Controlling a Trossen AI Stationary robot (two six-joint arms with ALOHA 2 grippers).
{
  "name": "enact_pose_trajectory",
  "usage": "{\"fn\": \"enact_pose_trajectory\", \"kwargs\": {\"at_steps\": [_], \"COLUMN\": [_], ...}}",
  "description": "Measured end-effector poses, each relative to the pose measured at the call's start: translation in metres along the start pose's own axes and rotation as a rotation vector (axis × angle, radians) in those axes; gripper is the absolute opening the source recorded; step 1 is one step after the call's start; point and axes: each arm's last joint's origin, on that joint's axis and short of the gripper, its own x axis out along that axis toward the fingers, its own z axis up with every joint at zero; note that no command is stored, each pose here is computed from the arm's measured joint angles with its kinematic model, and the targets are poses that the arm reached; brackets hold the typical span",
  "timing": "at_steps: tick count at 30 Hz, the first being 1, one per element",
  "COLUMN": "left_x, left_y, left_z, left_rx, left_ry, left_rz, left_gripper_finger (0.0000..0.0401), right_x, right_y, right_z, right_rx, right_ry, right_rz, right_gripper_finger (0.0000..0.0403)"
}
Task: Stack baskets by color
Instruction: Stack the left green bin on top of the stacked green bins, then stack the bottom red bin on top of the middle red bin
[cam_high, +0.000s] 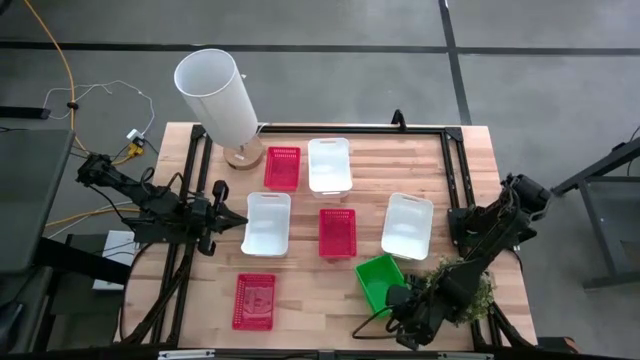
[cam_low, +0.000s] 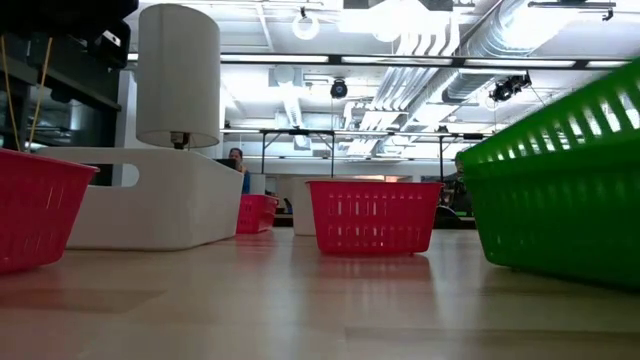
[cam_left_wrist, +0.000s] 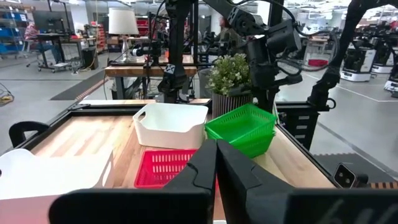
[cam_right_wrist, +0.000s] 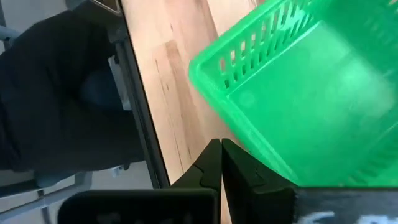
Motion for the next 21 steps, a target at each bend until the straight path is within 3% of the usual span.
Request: {"fn": "enact_pose_trajectory", "kwargs": {"at_steps": [5,10,16,21], "left_x": [0.000,0.000,0.000,0.000], "left_y": [0.000,0.000,0.000,0.000], "left_z": [0.000,0.000,0.000,0.000], "left_rx": [-0.005,-0.007,-0.007,-0.008], "left_ry": [0.001,0.001,0.000,-0.002], "left_rz": [0.000,0.000,0.000,0.000], "left_gripper_finger": [0.0000,0.0000,0.0000,0.0000], "right_x": [0.002,-0.013,-0.022,-0.020], "right_y": [0.004,0.023,0.025,0.007], "right_z": [0.002,0.005,0.016,0.038], "right_rx": [0.001,-0.076,-0.260,-0.284], "right_ry": [0.071,0.005,-0.258,-0.391], "right_rz": [0.074,0.126,-0.016,-0.221], "right_gripper_finger": [0.0000,0.0000,0.0000,0.0000]}}
